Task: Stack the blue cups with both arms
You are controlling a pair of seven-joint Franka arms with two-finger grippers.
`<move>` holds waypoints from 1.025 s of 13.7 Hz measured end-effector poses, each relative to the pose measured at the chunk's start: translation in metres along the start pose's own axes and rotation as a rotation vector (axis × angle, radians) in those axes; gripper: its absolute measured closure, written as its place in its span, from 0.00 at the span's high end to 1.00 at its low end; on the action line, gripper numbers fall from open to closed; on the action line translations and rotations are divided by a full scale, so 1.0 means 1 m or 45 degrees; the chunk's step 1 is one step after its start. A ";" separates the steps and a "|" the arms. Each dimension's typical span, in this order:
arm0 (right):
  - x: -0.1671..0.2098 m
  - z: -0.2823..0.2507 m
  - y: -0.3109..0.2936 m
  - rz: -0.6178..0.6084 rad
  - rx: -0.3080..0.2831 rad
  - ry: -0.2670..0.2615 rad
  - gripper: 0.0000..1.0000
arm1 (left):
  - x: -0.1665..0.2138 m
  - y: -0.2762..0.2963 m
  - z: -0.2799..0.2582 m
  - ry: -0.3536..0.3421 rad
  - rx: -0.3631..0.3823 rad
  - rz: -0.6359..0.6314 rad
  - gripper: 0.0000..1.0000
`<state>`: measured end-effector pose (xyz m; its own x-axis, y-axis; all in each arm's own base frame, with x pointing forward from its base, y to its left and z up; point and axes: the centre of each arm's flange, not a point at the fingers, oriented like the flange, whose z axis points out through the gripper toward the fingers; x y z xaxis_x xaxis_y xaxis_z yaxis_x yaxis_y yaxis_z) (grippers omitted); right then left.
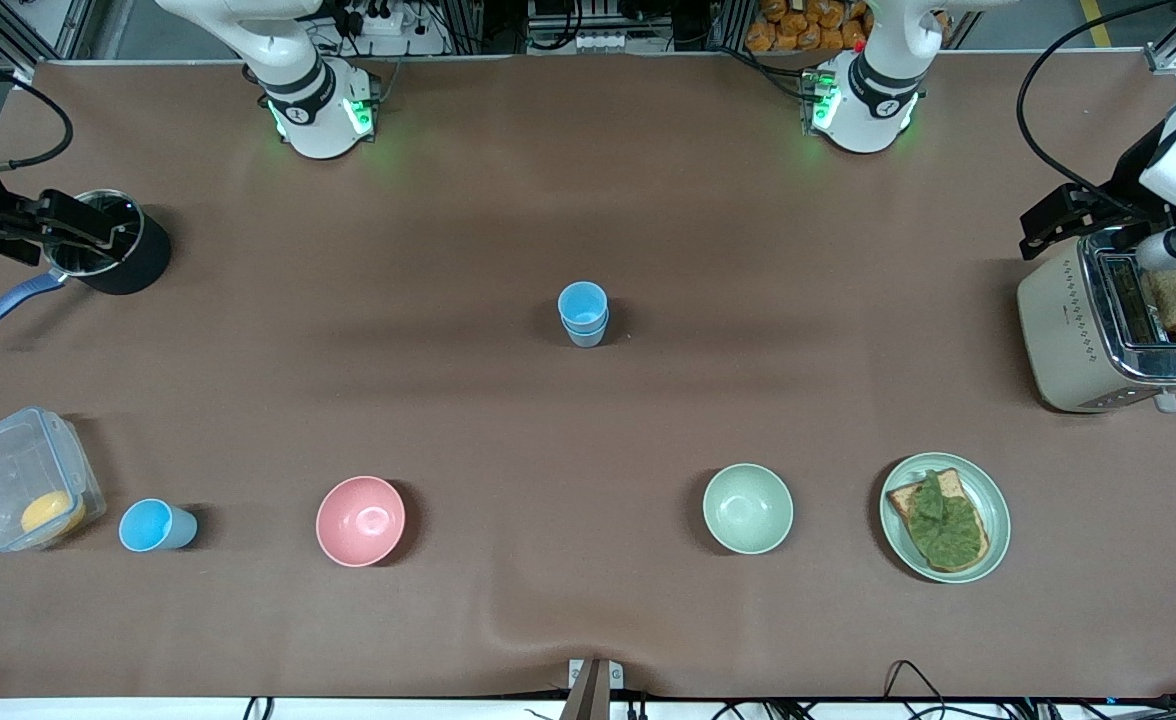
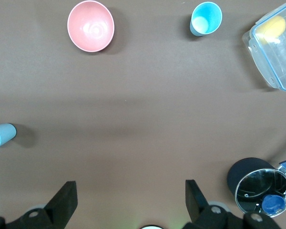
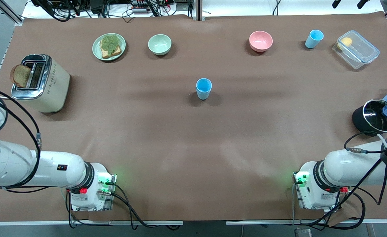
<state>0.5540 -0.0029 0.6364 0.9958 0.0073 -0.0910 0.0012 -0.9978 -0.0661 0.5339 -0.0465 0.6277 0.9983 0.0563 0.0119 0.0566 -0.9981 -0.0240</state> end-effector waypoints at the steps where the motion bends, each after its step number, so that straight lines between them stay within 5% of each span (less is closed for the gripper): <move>1: 0.000 0.000 0.001 0.002 0.000 0.001 1.00 | 0.000 0.001 -0.001 0.002 0.000 0.001 1.00; 14: 0.003 0.002 0.006 0.014 0.000 0.003 1.00 | 0.000 0.000 -0.004 0.006 -0.001 0.000 1.00</move>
<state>0.5568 -0.0091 0.6341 0.9960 -0.0042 -0.0898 -0.0101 -0.9978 -0.0650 0.5335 -0.0465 0.6320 0.9983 0.0564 0.0167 0.0568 -0.9981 -0.0233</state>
